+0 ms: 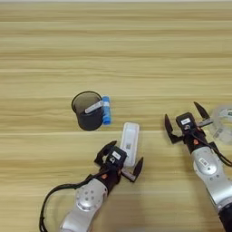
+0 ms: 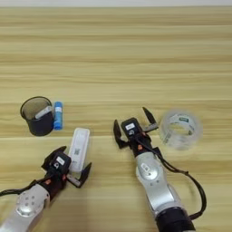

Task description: Move the objects on the table

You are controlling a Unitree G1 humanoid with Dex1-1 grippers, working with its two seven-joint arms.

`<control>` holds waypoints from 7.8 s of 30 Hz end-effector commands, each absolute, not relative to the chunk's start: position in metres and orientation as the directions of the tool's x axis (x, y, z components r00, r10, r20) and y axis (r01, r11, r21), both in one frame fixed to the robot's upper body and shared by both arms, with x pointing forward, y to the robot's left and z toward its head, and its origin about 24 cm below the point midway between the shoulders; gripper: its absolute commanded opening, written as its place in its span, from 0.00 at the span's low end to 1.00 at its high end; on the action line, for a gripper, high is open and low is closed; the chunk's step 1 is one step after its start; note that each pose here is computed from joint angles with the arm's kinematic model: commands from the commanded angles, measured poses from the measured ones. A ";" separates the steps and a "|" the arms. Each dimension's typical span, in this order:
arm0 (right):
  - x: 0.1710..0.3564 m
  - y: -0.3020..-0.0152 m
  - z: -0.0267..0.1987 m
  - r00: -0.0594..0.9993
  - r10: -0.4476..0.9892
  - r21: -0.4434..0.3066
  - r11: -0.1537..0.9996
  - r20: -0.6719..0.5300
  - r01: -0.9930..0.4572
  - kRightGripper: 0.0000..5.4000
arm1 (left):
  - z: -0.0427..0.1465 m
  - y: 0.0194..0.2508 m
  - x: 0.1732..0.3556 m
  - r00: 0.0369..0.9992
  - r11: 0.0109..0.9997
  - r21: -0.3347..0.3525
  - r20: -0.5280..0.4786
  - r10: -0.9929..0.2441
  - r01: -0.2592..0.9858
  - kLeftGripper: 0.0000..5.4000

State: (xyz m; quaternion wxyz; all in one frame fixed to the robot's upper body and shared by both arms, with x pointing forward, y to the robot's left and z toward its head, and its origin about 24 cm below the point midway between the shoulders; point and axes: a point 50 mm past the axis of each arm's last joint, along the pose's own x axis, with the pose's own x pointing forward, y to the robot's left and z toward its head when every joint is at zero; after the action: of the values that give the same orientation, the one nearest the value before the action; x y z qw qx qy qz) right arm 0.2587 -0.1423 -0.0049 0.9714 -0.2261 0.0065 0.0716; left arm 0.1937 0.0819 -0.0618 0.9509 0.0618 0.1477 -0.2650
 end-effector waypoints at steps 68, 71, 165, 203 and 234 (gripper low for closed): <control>0.260 -0.149 -0.013 0.986 0.103 -0.197 0.972 -0.135 -0.128 1.00 | -0.047 0.093 0.204 0.884 0.898 0.055 -0.209 -0.417 0.437 0.53; 0.260 -0.149 -0.013 0.986 0.103 -0.197 0.972 -0.135 -0.128 1.00 | -0.032 0.092 0.205 0.889 0.894 0.049 -0.144 -0.435 0.446 0.53; 0.261 -0.148 -0.013 0.985 0.106 -0.203 0.970 -0.136 -0.133 1.00 | -0.057 0.216 0.220 0.935 0.985 0.170 -0.345 0.084 -0.026 0.53; 0.260 -0.148 -0.013 0.985 0.107 -0.206 0.969 -0.135 -0.134 1.00 | -0.053 0.205 0.222 0.952 0.983 0.181 -0.305 0.025 0.032 1.00; 0.261 -0.148 -0.013 0.985 0.108 -0.209 0.969 -0.134 -0.135 1.00 | -0.033 0.179 0.225 0.977 0.981 0.155 -0.193 -0.086 0.117 1.00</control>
State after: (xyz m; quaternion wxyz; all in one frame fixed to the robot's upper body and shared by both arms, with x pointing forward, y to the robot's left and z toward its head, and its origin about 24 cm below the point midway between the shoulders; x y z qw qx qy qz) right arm 0.2602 -0.1483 -0.0130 0.9904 -0.1092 0.0573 0.0620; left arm 0.2269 0.1829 -0.0332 0.9915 0.0798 0.0947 -0.0407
